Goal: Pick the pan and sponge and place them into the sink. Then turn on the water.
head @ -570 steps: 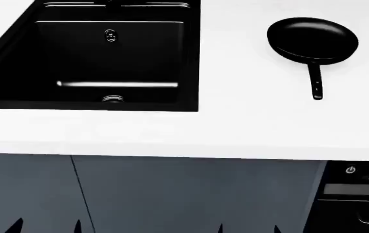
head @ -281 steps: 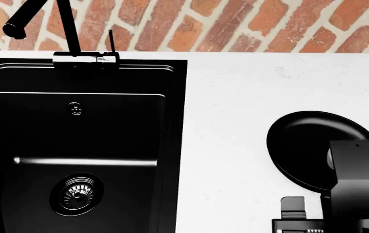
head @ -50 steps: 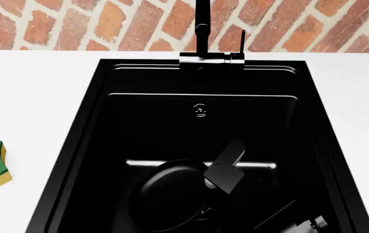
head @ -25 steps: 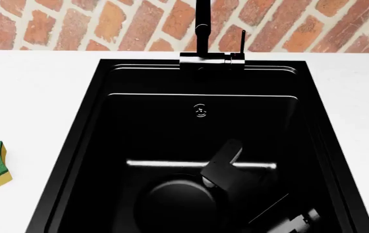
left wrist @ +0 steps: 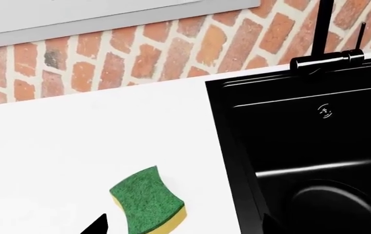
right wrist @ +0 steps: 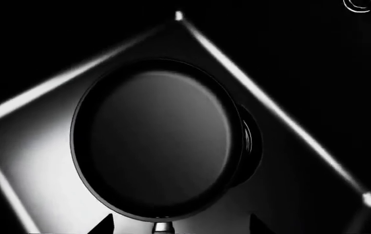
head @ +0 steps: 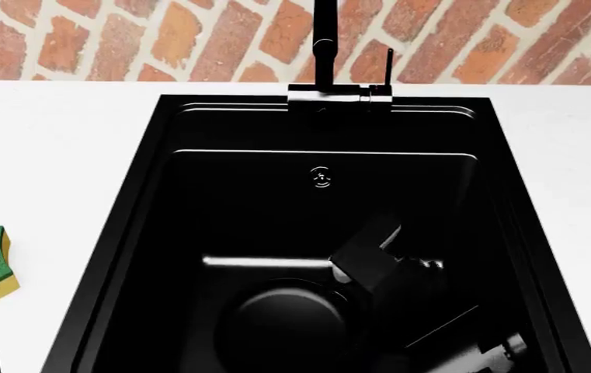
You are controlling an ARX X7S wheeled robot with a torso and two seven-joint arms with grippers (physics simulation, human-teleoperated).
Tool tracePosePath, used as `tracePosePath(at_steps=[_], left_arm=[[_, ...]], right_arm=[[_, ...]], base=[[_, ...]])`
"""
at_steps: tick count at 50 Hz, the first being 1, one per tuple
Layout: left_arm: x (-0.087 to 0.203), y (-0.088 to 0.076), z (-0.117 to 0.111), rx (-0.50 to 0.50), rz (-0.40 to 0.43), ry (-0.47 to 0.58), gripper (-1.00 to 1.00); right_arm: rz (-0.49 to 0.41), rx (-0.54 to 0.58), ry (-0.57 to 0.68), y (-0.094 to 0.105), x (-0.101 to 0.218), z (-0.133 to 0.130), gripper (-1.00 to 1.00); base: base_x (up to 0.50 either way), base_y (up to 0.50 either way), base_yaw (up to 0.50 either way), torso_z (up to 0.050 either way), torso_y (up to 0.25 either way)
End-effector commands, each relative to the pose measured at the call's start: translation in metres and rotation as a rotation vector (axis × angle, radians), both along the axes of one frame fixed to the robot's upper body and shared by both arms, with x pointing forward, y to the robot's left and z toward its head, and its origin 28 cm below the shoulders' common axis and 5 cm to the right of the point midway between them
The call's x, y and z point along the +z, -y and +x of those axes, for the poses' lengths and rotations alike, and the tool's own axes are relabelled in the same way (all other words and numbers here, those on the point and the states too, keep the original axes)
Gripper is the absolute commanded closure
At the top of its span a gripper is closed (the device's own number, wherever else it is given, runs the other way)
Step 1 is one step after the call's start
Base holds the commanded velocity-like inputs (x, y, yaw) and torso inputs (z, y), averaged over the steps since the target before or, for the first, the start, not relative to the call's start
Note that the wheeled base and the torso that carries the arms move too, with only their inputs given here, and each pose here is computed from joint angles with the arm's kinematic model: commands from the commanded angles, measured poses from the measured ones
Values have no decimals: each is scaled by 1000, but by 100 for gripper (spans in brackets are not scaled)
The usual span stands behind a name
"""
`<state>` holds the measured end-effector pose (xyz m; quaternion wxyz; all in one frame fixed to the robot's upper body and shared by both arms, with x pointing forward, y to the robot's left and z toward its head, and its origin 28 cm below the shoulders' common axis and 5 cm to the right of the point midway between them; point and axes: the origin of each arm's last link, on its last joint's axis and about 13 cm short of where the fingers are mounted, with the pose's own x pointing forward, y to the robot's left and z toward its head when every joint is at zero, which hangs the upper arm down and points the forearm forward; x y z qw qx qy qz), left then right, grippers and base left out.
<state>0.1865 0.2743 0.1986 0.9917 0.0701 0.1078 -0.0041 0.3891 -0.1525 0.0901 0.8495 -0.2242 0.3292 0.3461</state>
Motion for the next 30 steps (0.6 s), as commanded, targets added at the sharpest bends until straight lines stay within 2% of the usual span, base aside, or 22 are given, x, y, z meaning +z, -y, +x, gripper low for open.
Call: tracePosePath(at_steps=[1, 10, 16, 24, 30], left_arm=[[2, 0, 2, -1, -20, 18, -100], [1, 2, 4, -4, -24, 17, -100], [2, 7, 12, -3, -20, 18, -100], [3, 2, 8, 0, -24, 15, -100], [5, 3, 11, 34, -6, -5, -100]], right_arm=[[43, -29, 130, 7, 36, -12, -100], [79, -71, 239, 17, 68, -35, -100], [174, -224, 404, 30, 90, -58, -100], [231, -314, 492, 39, 86, -99, -100], [275, -403, 557, 45, 98, -124, -100]], base=[[0, 0, 0, 0, 0], [0, 0, 0, 0, 0], [0, 0, 0, 0, 0], [0, 0, 0, 0, 0], [0, 0, 0, 0, 0]])
